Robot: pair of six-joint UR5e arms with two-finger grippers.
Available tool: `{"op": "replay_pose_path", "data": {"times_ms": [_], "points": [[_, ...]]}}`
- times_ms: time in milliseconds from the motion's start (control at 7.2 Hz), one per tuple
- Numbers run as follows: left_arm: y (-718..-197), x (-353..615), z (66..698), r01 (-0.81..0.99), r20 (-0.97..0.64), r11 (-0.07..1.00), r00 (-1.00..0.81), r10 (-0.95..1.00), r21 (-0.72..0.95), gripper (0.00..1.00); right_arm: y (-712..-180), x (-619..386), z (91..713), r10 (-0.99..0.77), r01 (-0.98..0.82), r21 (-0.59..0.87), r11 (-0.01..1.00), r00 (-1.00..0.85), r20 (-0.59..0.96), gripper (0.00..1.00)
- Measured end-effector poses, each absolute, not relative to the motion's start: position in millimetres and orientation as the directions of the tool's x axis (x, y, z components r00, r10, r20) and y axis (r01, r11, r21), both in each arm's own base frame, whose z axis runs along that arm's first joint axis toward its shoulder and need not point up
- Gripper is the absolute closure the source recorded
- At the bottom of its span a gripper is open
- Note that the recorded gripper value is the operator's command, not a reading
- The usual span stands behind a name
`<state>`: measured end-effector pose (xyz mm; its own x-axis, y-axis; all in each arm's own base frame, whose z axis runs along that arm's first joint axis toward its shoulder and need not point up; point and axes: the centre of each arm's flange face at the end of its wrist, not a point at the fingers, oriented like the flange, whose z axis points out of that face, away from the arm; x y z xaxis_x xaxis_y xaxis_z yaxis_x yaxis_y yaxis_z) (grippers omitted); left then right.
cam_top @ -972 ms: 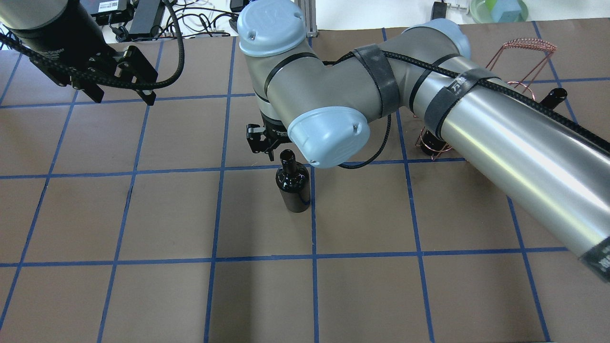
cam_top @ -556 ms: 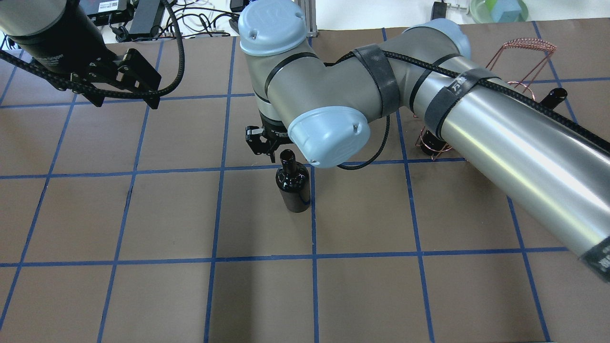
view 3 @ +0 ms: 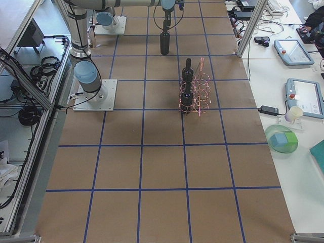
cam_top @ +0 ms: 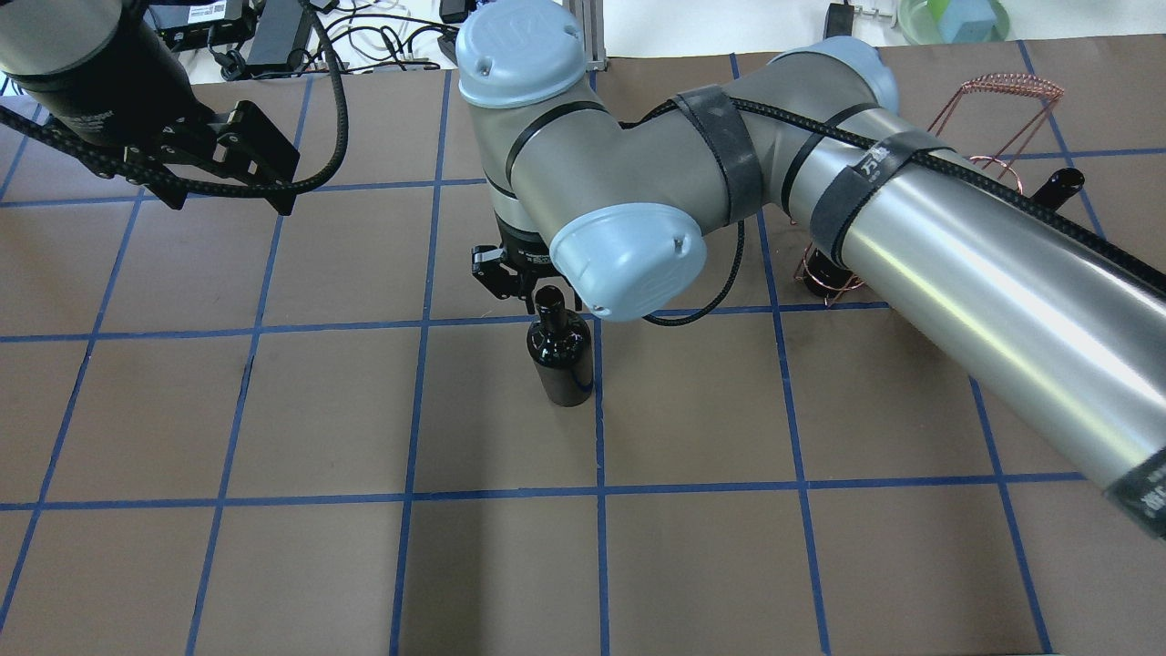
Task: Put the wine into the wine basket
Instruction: 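Lower the right gripper over the bottle neck and close on it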
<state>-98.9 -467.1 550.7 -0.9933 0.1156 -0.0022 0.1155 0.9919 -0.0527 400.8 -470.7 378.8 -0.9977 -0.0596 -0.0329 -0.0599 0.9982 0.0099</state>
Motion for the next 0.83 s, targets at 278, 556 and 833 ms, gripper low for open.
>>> {"op": "replay_pose_path", "data": {"times_ms": [278, 556, 833], "points": [[-465.4, -98.6, 552.0, 0.115, -0.004, 0.992, -0.993, 0.114, -0.054, 0.0, -469.7, 401.3, 377.8, -0.066, -0.067, 0.021, 0.998, -0.997, -0.038, 1.0], [-465.4, -98.8, 550.6, 0.111, 0.001, 0.992, -0.994, 0.111, -0.054, 0.0, -470.6, 401.6, 378.3, -0.086, -0.088, 0.027, 0.996, -0.994, -0.061, 0.28], [-465.0, -98.5, 549.1, 0.11, 0.001, 0.993, -0.994, 0.11, -0.053, 0.0, -474.8, 398.7, 378.0, -0.101, -0.105, 0.038, 0.994, -0.99, -0.095, 0.05]]}}
